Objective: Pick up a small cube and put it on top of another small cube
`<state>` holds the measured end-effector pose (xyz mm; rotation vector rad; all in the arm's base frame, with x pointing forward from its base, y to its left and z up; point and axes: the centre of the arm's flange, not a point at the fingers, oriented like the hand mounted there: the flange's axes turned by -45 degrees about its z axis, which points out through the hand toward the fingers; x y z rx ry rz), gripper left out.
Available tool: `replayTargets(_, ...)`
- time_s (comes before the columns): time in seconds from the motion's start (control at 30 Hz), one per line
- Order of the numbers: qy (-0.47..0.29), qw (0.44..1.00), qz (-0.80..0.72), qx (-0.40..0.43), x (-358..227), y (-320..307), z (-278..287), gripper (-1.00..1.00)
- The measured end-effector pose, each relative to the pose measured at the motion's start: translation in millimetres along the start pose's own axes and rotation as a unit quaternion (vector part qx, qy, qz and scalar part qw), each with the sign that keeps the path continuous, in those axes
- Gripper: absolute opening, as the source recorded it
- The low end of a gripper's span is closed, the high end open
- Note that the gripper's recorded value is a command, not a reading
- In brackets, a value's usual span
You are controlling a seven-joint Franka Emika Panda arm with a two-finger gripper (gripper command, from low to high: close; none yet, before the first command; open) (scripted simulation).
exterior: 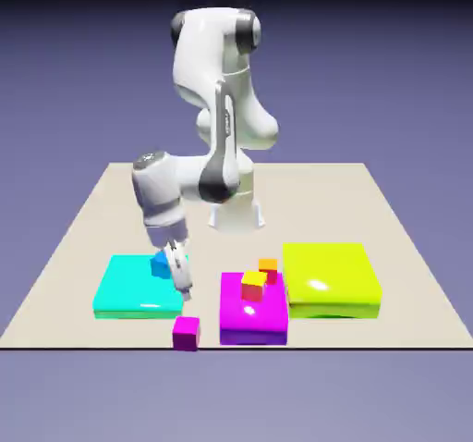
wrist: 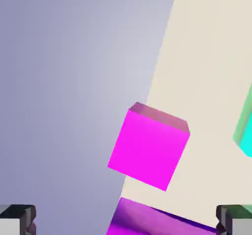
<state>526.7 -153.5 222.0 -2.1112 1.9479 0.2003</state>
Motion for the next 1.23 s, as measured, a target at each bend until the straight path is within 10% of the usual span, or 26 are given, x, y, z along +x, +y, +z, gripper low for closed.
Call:
replayTargets(0.27,-0.048,0.994,0.093,-0.019,25,4,94,0.00)
replayTargets(0.3,-0.048,0.994,0.093,-0.019,25,5,97,-1.00)
replayTargets(0.5,-0.048,0.994,0.093,-0.019,25,1,32,-1.00)
replayTargets(0.93,-0.055,0.997,-0.015,-0.055,-163,24,-60,-1.00)
replayTargets(1.13,-0.054,0.997,-0.012,-0.055,-163,35,-3,-1.00)
replayTargets(1.17,-0.054,0.997,-0.014,-0.056,-165,36,4,1.00)
replayTargets(1.23,-0.053,0.997,-0.013,-0.056,-164,36,4,1.00)
